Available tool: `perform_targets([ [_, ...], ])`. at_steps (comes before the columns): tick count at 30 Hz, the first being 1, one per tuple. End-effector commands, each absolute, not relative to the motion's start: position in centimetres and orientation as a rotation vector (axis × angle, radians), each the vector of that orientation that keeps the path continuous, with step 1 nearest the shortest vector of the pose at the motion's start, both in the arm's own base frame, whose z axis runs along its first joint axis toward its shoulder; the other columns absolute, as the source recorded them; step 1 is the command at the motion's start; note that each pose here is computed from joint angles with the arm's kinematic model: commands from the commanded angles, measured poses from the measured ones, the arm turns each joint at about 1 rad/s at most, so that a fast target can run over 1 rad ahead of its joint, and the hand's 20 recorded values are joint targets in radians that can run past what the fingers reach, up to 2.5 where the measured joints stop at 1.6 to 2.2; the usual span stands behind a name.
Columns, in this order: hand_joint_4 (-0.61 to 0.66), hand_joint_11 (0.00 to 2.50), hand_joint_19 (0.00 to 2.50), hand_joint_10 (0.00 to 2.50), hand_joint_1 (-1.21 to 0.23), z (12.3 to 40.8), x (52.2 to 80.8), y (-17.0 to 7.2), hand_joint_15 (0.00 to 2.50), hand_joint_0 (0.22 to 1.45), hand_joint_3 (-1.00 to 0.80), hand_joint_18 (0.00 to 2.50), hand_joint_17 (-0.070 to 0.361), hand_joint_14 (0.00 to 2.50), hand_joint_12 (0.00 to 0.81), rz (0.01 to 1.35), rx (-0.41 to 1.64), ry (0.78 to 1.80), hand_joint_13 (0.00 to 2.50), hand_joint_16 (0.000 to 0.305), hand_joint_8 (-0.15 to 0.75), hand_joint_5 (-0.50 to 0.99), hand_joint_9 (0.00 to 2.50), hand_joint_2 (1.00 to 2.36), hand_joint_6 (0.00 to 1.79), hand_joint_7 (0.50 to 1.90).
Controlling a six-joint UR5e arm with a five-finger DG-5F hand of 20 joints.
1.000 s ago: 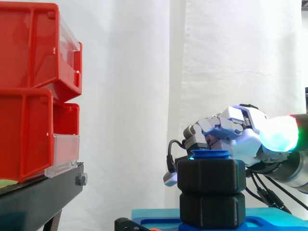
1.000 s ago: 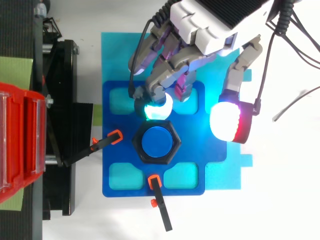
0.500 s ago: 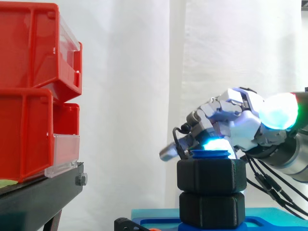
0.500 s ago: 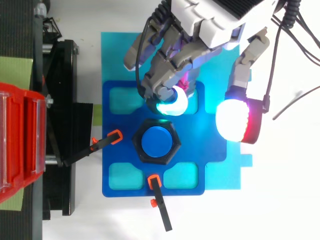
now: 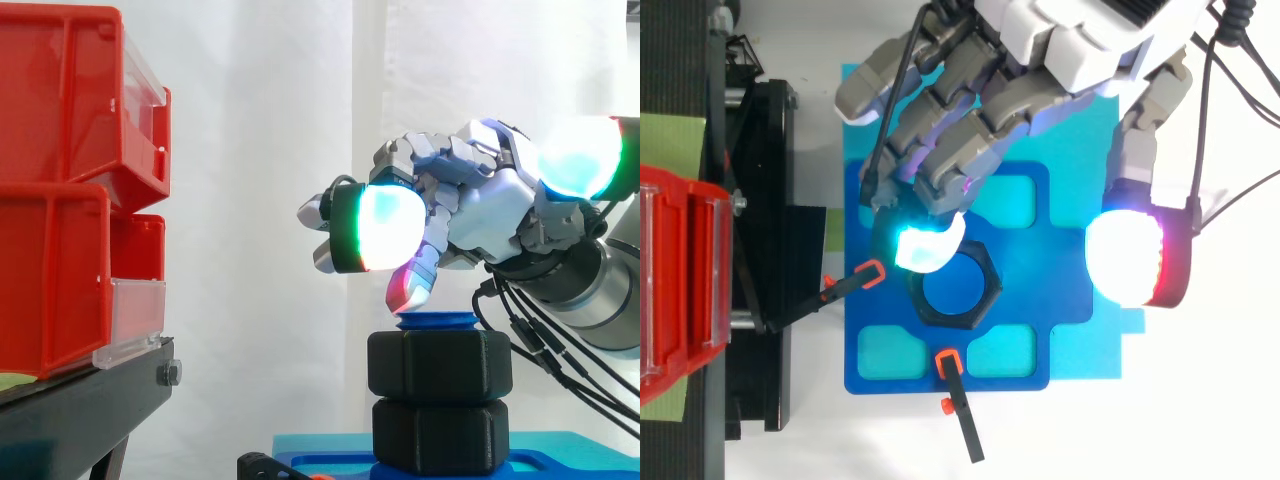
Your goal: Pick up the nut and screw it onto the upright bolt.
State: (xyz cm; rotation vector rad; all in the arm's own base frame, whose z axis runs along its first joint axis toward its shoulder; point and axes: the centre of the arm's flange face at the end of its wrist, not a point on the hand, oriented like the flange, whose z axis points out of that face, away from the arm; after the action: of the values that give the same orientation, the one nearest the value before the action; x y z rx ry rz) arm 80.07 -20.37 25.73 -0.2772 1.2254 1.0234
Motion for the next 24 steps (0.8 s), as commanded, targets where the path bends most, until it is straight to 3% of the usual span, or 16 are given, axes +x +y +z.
perform_targets([
  [1,0.27,0.0,0.0,0.0,-0.23,25.3,80.1,-20.1,0.0,0.43,-0.5,0.25,0.053,0.0,0.283,1.009,-0.278,1.188,0.62,0.023,0.282,-0.11,1.08,1.0,0.5,0.72],
  [9,0.23,0.0,0.0,0.0,-0.23,23.9,80.1,-19.2,0.0,0.43,-0.5,0.15,0.057,0.0,0.284,0.995,-0.268,1.149,0.5,0.025,0.259,-0.15,0.83,1.0,0.5,0.61],
  [11,0.21,0.0,0.0,0.0,-0.23,22.2,80.3,-19.0,0.0,0.43,-0.5,0.09,0.059,0.0,0.288,0.984,-0.258,1.138,0.46,0.026,0.249,-0.17,0.74,1.0,0.5,0.59],
  [18,0.15,0.0,0.0,0.0,-0.22,22.0,80.5,-18.2,0.0,0.42,-0.5,0.0,0.07,0.0,0.3,0.984,-0.274,1.12,0.28,0.031,0.229,-0.2,0.45,1.0,0.5,0.56],
  [24,0.15,0.0,0.0,0.0,-0.22,21.7,80.5,-17.7,0.0,0.42,-0.5,0.0,0.074,0.0,0.308,0.993,-0.264,1.131,0.23,0.033,0.228,-0.21,0.39,1.0,0.5,0.55],
])
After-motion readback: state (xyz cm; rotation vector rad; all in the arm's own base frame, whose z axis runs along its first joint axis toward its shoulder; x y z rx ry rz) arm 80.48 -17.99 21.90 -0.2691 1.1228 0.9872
